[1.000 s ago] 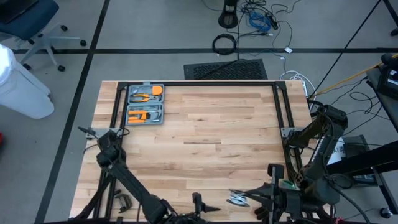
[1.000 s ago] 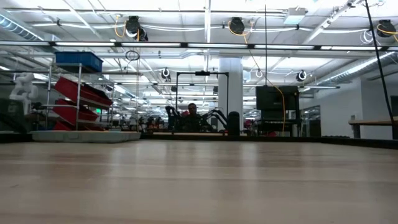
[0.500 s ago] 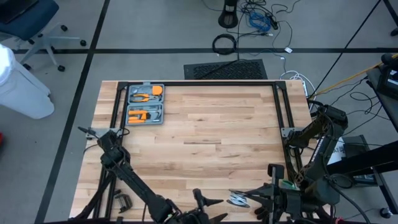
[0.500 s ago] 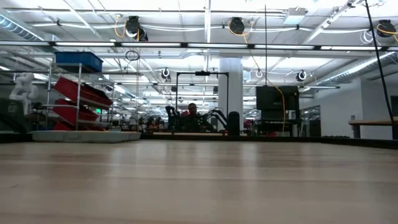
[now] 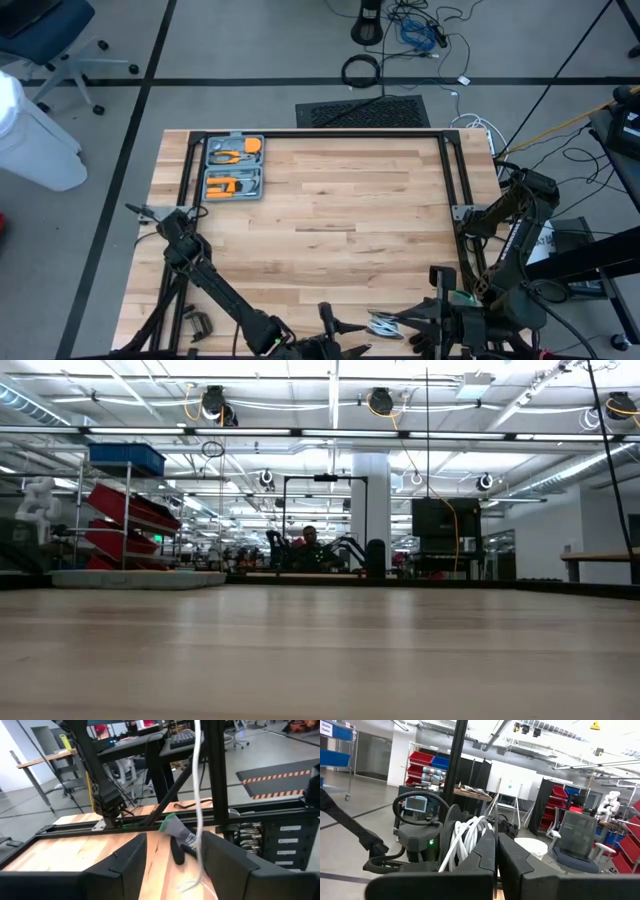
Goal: Coil cords
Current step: Coil the white wire on the spool
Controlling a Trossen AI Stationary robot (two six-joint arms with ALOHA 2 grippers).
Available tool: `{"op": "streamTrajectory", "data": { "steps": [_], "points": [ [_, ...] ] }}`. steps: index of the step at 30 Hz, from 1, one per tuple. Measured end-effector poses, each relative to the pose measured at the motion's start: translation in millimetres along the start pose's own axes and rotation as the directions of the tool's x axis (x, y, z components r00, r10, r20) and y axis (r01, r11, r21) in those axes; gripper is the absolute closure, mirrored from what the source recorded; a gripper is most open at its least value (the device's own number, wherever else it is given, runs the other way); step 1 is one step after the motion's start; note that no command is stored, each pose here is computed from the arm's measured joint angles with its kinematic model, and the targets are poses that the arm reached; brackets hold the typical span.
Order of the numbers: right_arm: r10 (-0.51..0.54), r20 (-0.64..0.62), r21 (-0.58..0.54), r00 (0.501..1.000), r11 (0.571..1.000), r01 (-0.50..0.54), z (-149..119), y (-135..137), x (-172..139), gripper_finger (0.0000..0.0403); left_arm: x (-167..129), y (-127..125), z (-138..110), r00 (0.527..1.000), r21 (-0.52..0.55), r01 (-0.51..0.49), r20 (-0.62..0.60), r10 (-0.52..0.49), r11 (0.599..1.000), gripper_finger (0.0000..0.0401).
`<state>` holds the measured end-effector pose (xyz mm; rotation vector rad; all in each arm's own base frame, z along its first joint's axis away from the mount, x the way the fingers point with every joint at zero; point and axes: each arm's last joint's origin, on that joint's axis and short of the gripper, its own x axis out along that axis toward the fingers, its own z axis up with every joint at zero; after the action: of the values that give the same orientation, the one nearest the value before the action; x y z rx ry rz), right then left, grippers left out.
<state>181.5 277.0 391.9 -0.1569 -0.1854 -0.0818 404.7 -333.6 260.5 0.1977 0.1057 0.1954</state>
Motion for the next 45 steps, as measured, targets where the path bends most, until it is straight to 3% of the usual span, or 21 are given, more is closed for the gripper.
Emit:
{"op": "streamTrajectory", "data": {
  "steps": [19,25,28,38,45],
  "points": [
    [0.001,0.001,0.000,1.000,1.000,-0.001,0.0,0.0,0.0,0.0403,0.3,0.9,6.9,0.999,-0.025,0.009,0.050,-0.008,1.000,0.0313],
    [0.002,-0.001,-0.003,1.000,1.000,-0.002,-0.4,0.3,0.0,0.0403,0.1,1.0,7.2,0.999,-0.013,0.001,0.051,-0.001,1.000,0.0371],
    [0.002,-0.001,0.000,1.000,1.000,-0.002,-0.4,0.3,0.0,0.0403,-0.1,2.1,7.3,0.998,0.003,-0.042,0.046,0.042,0.999,0.0394],
    [0.005,-0.006,0.014,1.000,1.000,-0.005,-1.3,0.9,0.0,0.0403,-11.6,8.8,17.7,0.976,0.165,-0.219,0.017,0.219,0.962,0.0398],
    [0.014,-0.015,0.022,1.000,1.000,-0.014,-3.1,2.0,0.0,0.0403,-27.6,21.8,30.1,0.931,0.283,-0.339,-0.035,0.362,0.897,0.0400]
  ]
}}
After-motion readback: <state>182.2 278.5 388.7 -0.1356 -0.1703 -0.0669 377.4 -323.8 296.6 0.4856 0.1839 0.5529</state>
